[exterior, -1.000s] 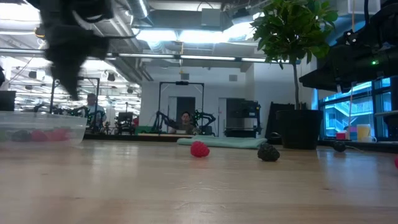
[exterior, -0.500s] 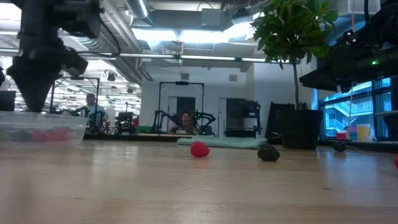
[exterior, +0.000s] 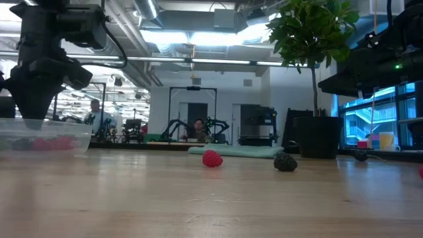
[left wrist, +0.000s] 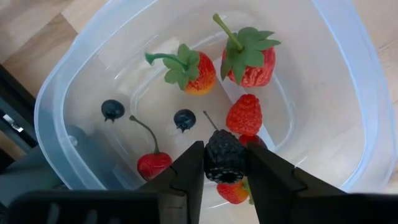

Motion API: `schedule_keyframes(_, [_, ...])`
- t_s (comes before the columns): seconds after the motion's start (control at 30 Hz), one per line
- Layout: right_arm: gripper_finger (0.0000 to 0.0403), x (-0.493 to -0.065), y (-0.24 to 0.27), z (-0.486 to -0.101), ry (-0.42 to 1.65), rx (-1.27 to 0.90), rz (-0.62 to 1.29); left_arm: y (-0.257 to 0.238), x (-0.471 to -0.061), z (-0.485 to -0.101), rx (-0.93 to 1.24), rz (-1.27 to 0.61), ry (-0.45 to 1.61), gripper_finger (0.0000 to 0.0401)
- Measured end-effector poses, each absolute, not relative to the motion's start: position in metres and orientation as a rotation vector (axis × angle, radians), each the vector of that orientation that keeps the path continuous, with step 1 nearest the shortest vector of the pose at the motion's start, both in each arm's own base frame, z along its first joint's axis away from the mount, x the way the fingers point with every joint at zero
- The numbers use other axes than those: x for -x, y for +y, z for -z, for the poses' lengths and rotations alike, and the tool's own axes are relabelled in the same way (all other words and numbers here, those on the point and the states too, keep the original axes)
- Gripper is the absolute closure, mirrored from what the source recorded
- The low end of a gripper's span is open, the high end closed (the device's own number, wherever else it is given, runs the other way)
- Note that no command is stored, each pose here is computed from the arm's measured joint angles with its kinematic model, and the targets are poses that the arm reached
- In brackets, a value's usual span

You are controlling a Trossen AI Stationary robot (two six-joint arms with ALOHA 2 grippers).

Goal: Pick and placing Produce into tupperware
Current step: Put the top blackberry into the transparent bin, then put the red raspberry into the transparent bin

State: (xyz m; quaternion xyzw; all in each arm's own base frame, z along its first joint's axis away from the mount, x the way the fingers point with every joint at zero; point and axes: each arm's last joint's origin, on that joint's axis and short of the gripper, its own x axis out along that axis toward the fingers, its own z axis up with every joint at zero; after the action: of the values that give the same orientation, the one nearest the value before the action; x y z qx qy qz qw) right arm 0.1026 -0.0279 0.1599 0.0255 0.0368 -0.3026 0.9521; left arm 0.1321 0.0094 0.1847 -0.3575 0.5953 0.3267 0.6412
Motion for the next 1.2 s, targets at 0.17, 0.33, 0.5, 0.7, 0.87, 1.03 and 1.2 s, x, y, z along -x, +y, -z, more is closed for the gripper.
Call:
schedule_keyframes(0.17, [0.0186,-0.103,-0.028,-0.16,0.075,-0.052,0.615,0.009,-0.132,-0.185,0.816,-0.743,1.358,0.0289])
schedule_keyframes(0.33, [0.0186,-0.103,-0.028,-0.16,0.076,-0.051,0.615,0.009,-0.132,-0.185,0.816,-0.743,1.359,0.0285])
schedule_keyframes(0.5, [0.0186,-0.103,-0.028,-0.16,0.075,-0.052,0.615,0.009,-0.132,-0.185,0.812,-0.74,1.36,0.0288])
schedule_keyframes(0.7, [0.0186,-0.103,-0.028,-0.16,0.076,-0.051,0.615,0.009,-0.132,-0.185,0.812,-0.74,1.361,0.0279])
schedule_keyframes(0.87, [0.0186,-0.103,-0.028,-0.16,0.076,-0.051,0.615,0.009,-0.132,-0.185,0.812,-0.74,1.361,0.0266])
schedule_keyframes(1.03, [0.0186,-0.103,-0.028,-0.16,0.075,-0.052,0.615,0.009,-0.132,-0.185,0.811,-0.74,1.361,0.0256])
schedule_keyframes(1.2, [0.0186,-0.103,-0.028,-0.16,0.076,-0.051,0.615,0.01,-0.137,-0.195,0.736,-0.648,1.353,0.0258])
